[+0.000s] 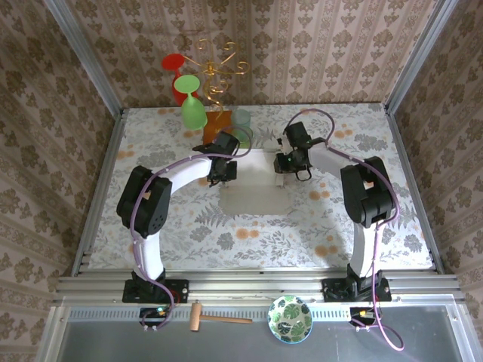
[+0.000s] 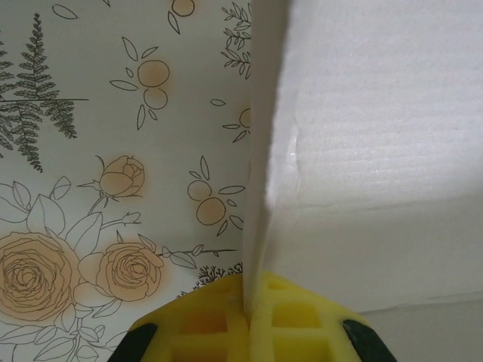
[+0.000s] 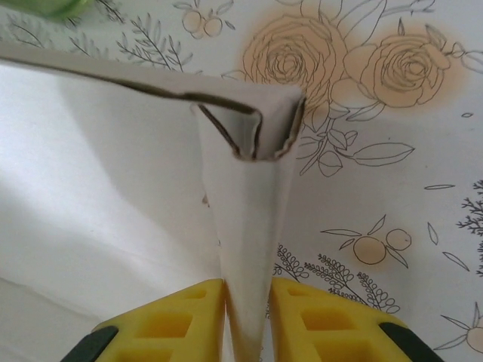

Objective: Fold the paper box

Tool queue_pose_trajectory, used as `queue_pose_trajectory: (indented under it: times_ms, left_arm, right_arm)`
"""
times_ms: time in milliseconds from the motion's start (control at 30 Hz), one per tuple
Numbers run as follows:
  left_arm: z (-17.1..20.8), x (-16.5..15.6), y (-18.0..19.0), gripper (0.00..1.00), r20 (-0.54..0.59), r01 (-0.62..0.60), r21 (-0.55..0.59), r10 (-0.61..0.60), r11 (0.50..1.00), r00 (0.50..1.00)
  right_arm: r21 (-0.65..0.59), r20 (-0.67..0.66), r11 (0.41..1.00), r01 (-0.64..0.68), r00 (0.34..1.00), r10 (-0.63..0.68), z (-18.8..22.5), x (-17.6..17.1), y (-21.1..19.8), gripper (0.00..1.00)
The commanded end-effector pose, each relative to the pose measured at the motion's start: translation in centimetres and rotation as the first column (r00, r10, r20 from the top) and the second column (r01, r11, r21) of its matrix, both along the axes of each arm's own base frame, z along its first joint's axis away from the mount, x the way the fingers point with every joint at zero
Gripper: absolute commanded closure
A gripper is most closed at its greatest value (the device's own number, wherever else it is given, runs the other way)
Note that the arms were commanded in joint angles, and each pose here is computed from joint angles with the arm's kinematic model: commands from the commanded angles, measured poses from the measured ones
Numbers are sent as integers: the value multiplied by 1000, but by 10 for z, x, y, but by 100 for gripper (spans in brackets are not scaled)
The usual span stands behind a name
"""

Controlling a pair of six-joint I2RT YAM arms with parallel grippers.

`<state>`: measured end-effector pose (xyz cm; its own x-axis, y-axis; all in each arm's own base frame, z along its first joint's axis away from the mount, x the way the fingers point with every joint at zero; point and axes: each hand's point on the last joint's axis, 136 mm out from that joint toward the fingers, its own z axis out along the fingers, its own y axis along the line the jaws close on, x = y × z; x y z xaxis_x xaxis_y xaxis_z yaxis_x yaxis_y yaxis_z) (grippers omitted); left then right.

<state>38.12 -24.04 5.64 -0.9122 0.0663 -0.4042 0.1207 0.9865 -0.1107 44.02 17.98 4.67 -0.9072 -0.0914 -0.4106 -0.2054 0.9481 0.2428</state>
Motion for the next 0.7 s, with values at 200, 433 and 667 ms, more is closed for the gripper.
queue_pose_trajectory:
  times_ms: [200,433,667]
  left_arm:
    - [3,5,-1,100,-6,10,6,-10,1000,1000]
    - [3,5,-1,100,-11,9,15,-9,1000,1000]
    - [2,5,1,100,-22,0,44,1,999,1000]
  right_arm:
    - [-189,-26,981,42,999,-48,-14,-1,-19,91]
    - [-300,-40,952,61,996,-77,-9,-3,-29,97]
    - [-440,-41,895,69,994,-97,-5,-10,-31,95]
